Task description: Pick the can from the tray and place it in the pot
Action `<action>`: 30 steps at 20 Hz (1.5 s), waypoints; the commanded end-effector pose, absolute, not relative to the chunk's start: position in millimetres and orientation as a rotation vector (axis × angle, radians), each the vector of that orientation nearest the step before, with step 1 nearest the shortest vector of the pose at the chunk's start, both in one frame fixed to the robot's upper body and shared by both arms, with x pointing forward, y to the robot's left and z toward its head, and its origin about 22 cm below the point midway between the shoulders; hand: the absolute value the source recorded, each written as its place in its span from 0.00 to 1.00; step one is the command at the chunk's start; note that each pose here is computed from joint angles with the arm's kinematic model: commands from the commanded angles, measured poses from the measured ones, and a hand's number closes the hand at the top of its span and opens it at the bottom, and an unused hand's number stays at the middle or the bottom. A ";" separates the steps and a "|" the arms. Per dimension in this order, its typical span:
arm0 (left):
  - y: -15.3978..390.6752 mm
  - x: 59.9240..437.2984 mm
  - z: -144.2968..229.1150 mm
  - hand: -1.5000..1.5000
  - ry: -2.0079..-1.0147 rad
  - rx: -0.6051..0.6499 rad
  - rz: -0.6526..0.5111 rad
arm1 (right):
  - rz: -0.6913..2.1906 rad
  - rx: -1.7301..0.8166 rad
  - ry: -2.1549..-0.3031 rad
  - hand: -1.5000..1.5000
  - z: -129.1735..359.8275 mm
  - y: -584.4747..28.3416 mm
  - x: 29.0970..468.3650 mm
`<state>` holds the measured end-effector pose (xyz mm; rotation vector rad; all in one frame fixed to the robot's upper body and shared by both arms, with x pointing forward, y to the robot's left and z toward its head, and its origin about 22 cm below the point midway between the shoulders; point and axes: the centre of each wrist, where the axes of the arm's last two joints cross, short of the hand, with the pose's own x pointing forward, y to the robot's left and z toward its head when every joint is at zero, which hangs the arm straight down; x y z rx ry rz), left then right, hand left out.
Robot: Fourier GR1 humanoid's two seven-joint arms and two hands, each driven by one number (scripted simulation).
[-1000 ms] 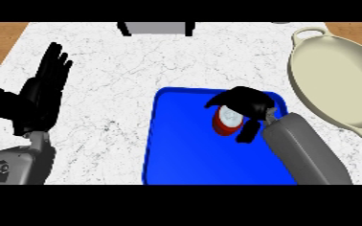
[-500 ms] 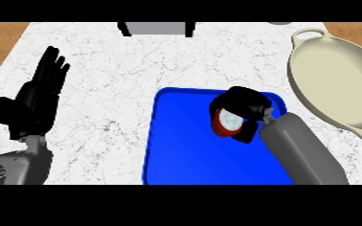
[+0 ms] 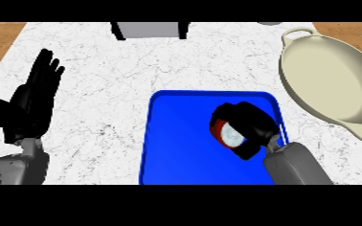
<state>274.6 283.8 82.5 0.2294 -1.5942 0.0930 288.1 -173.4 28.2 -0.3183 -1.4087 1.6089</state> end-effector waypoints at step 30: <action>271.9 276.3 74.1 0.50 -1.625 0.182 0.059 | 0.391 -0.897 -1.738 1.00 201.2 -339.7 218.9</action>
